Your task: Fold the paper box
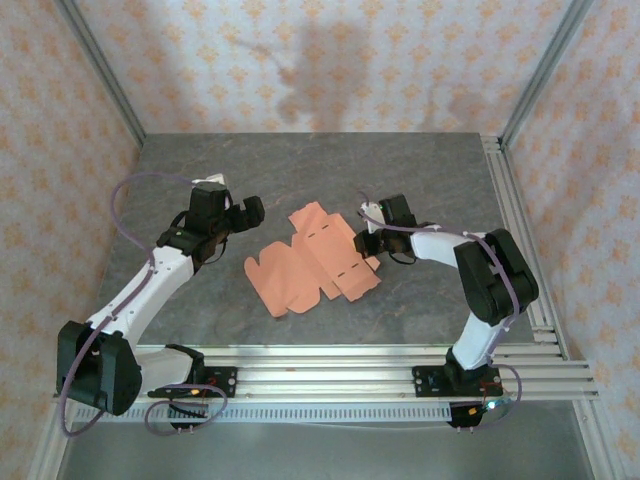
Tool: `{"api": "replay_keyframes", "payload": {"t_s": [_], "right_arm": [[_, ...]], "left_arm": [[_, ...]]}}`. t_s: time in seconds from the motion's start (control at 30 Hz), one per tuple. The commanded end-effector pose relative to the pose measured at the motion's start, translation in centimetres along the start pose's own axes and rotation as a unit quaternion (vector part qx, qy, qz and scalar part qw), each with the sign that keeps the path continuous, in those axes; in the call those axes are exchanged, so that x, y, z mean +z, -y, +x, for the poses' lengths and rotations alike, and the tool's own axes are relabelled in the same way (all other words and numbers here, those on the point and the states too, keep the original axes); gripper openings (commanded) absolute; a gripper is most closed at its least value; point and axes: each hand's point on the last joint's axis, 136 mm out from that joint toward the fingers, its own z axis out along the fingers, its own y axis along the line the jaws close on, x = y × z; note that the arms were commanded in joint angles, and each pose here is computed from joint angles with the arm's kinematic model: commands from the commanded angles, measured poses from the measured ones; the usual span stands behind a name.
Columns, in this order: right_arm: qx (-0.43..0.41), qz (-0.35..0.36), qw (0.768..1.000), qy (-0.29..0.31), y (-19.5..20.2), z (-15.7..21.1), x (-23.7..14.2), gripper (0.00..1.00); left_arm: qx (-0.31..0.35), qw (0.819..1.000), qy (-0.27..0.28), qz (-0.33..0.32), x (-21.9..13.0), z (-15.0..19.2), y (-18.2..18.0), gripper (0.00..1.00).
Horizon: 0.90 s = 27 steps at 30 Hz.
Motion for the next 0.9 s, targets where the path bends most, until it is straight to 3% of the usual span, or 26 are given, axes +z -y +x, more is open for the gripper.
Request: {"api": "replay_keyframes", "payload": {"t_s": [0.0,0.87], "right_arm": [[-0.013,0.006,1.000,0.004,-0.2,-0.2,-0.2,0.11],[-0.005,0.006,1.000,-0.014,0.0,0.9,0.8,0.16]], "left_arm": [[-0.002,1.000,0.010,0.009,-0.5,-0.3,-0.1,1.00],[-0.003,1.000,0.013,0.005,-1.2,0.0,-0.5,1.00]]}}
